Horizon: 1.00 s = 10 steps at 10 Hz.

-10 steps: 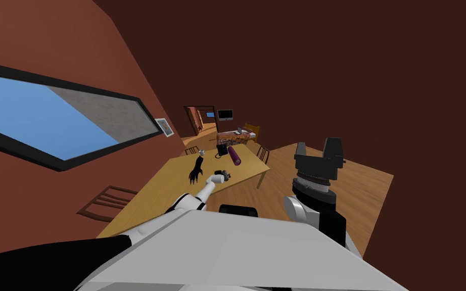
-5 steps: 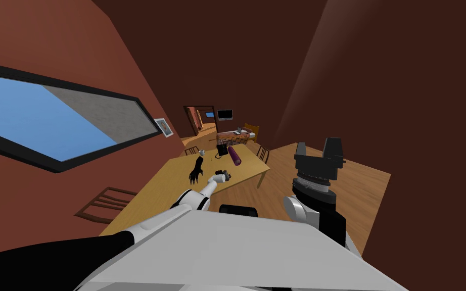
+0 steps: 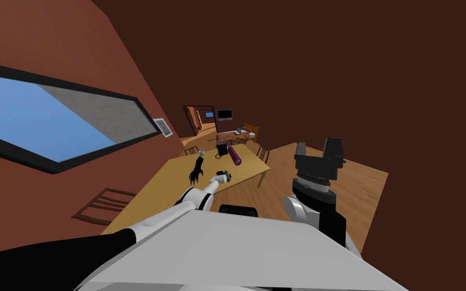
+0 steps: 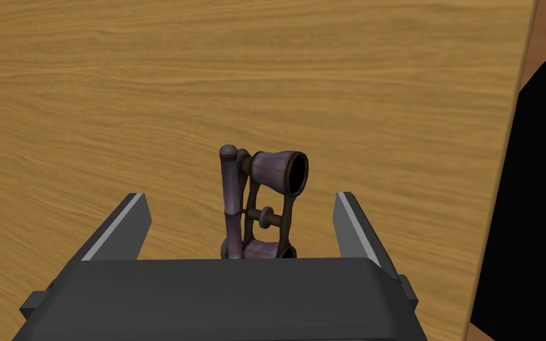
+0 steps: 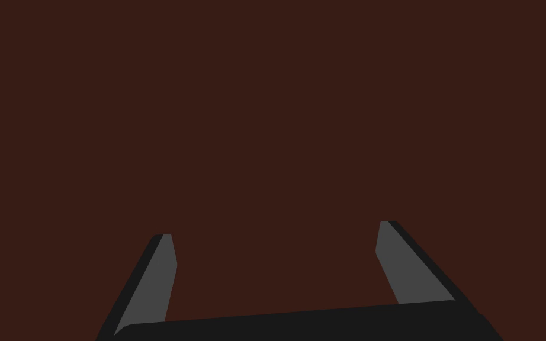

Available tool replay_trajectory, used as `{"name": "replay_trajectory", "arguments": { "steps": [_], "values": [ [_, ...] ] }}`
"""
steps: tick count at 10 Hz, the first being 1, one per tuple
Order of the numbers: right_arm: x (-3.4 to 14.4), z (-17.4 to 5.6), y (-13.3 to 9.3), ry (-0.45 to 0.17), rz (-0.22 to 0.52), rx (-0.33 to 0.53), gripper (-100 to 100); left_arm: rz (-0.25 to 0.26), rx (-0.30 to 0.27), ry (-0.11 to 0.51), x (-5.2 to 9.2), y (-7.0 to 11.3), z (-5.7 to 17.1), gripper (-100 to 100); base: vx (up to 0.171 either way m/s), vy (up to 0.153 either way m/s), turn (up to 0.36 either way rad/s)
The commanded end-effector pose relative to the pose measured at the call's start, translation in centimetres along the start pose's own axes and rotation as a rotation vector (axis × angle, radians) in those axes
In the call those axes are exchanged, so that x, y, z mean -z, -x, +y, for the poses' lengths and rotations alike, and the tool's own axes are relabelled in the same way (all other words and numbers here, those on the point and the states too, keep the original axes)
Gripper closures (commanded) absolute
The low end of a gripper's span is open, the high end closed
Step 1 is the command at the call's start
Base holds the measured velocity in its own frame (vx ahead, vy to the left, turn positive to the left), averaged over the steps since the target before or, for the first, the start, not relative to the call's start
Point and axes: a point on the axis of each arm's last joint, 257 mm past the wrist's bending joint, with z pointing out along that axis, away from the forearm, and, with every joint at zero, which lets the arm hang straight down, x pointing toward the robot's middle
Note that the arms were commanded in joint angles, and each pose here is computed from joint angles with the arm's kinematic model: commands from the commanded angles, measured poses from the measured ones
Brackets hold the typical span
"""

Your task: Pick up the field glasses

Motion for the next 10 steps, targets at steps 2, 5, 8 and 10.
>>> {"name": "replay_trajectory", "arguments": {
  "steps": [2, 5, 8, 10],
  "values": [
    [0.0, 0.0, 0.0, 0.000, 0.000, 0.000, 0, 0.000, -0.001, 0.000, 0.0, 0.0, 0.1, 100, 0.000, 0.004, -0.003],
    [0.0, 0.0, 0.0, 0.000, 0.000, 0.000, 0, 0.000, 0.000, 0.001, 0.0, 0.0, 0.1, 100, 0.000, 0.000, 0.000],
    [0.0, 0.0, 0.0, 0.000, 0.000, 0.000, 0, -0.016, 0.002, 0.010, 0.2, 1.4, 0.1, 100, 0.001, -0.007, 0.009],
    [0.0, 0.0, 0.0, 0.000, 0.000, 0.000, 0, -0.002, 0.000, -0.006, 0.3, 0.7, -0.7, 100, 0.000, -0.021, 0.015]
  ]
}}
